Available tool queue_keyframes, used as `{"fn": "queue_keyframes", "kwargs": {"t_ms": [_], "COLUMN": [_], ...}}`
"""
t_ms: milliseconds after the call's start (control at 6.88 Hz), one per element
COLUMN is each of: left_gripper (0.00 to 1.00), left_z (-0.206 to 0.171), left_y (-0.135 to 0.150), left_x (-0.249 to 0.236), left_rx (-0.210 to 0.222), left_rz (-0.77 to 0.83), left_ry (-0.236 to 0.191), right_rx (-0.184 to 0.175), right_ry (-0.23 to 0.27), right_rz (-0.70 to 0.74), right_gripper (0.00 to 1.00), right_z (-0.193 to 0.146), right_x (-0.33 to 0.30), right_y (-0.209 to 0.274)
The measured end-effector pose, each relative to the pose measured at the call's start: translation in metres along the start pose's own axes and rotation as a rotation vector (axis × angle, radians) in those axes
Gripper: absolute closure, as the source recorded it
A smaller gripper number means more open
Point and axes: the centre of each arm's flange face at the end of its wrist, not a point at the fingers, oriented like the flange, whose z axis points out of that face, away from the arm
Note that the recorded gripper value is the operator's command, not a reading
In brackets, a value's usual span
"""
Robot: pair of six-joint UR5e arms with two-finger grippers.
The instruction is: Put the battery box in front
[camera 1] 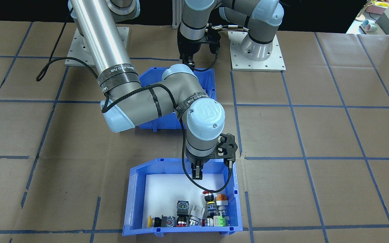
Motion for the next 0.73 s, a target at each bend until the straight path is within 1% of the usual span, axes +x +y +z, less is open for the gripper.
{"fn": "queue_keyframes", "kwargs": {"t_ms": [145, 436, 581, 726], "left_gripper": [0.01, 0.03, 0.14, 0.38], "left_z": [0.006, 0.023, 0.037, 0.048], "left_y": [0.001, 0.001, 0.001, 0.002], "left_x": [-0.005, -0.008, -0.005, -0.003], "left_rx": [0.008, 0.012, 0.005, 0.001], "left_rz": [-0.002, -0.002, -0.008, -0.015], "left_ry": [-0.005, 0.003, 0.013, 0.019], "right_rx": [0.0, -0.021, -0.023, -0.017], "right_ry": [0.005, 0.025, 0.038, 0.055], "right_rz": [-0.001, -0.004, -0.003, -0.002], "right_gripper": [0.91, 0.94, 0.94, 0.94], "right_z": [-0.004, -0.011, -0.018, -0.032], "right_x": [0.0, 0.001, 0.002, 0.001], "right_y": [0.0, 0.002, 0.003, 0.005]}}
